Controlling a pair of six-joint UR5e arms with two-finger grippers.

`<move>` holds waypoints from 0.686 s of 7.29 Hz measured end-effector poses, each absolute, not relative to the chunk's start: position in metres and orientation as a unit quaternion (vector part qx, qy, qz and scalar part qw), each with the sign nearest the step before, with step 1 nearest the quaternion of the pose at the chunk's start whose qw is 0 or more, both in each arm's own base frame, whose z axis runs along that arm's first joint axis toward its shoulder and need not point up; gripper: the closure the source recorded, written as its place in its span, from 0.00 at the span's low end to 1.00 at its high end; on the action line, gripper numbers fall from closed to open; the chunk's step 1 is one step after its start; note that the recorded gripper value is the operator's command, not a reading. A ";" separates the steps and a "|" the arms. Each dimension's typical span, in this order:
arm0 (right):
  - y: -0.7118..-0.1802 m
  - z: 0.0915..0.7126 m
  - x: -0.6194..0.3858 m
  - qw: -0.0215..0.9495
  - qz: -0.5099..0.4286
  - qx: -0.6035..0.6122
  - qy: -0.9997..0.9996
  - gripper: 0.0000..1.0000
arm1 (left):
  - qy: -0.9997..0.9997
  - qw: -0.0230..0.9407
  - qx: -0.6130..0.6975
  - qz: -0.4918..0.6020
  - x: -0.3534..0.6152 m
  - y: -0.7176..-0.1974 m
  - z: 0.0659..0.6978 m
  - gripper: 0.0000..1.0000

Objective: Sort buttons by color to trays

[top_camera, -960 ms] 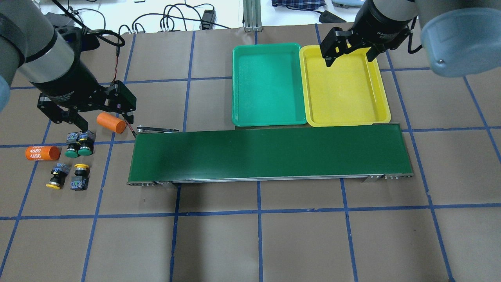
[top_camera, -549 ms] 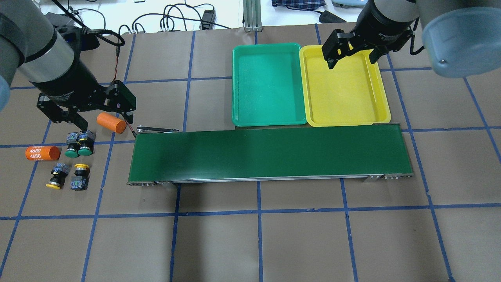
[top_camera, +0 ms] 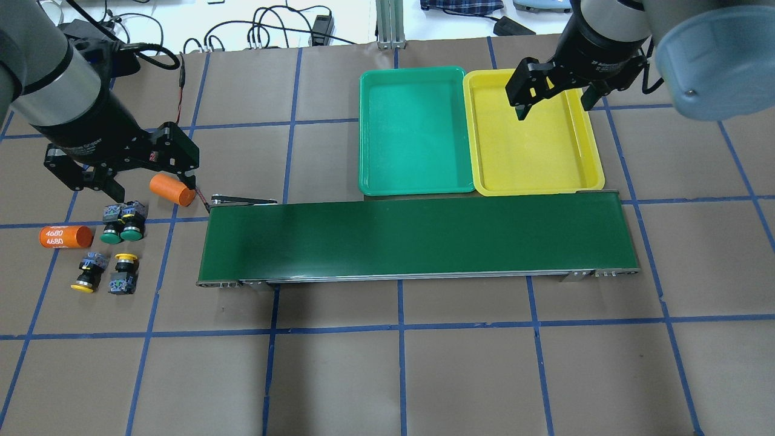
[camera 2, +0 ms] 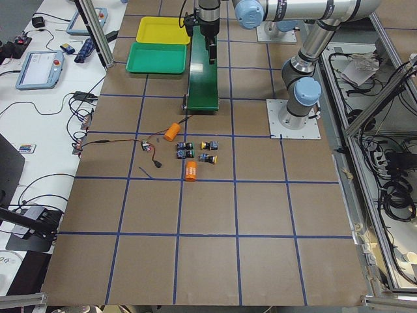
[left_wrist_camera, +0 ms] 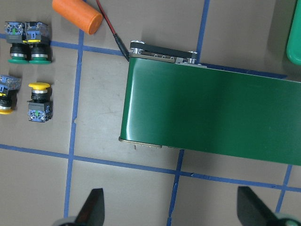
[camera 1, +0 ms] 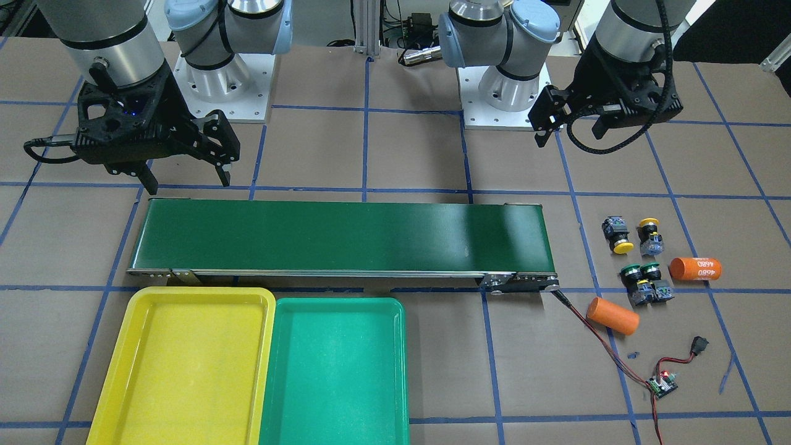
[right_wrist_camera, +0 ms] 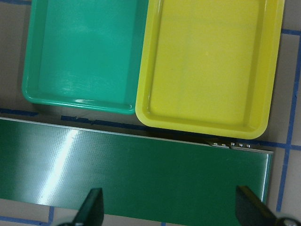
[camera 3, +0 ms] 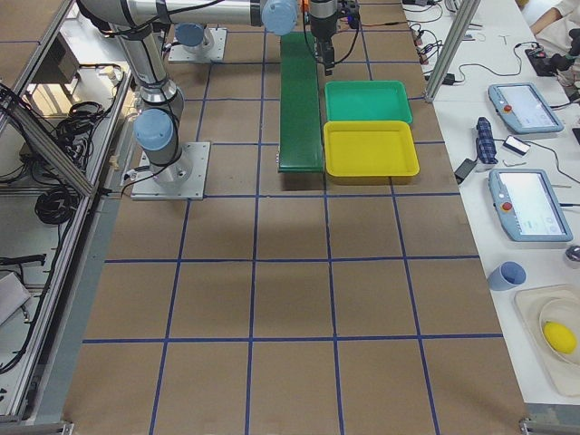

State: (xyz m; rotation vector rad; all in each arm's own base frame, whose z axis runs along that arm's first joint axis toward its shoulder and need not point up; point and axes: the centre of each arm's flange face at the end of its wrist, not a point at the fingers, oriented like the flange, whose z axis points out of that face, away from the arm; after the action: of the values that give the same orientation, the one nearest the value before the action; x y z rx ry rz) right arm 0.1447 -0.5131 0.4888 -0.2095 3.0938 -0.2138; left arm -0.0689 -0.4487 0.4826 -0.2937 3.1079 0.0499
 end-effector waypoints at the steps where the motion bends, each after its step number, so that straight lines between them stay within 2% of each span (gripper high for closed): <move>1: -0.510 0.491 0.144 0.014 -0.067 -0.067 0.995 0.00 | 0.995 0.009 -0.102 0.016 -0.061 -0.451 0.483 0.00; 3: -0.506 0.490 0.144 0.014 -0.059 -0.064 0.996 0.00 | 0.992 0.007 -0.122 0.014 -0.033 -0.456 0.484 0.00; 5: -0.505 0.487 0.144 0.015 -0.054 -0.062 0.996 0.00 | 0.991 0.005 -0.135 0.013 0.039 -0.469 0.474 0.00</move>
State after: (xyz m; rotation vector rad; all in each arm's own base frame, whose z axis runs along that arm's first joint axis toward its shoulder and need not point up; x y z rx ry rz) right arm 0.1440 -0.5050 0.4870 -0.1932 3.1013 -0.1683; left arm 0.0395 -0.4693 0.4743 -0.4229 3.1019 0.0395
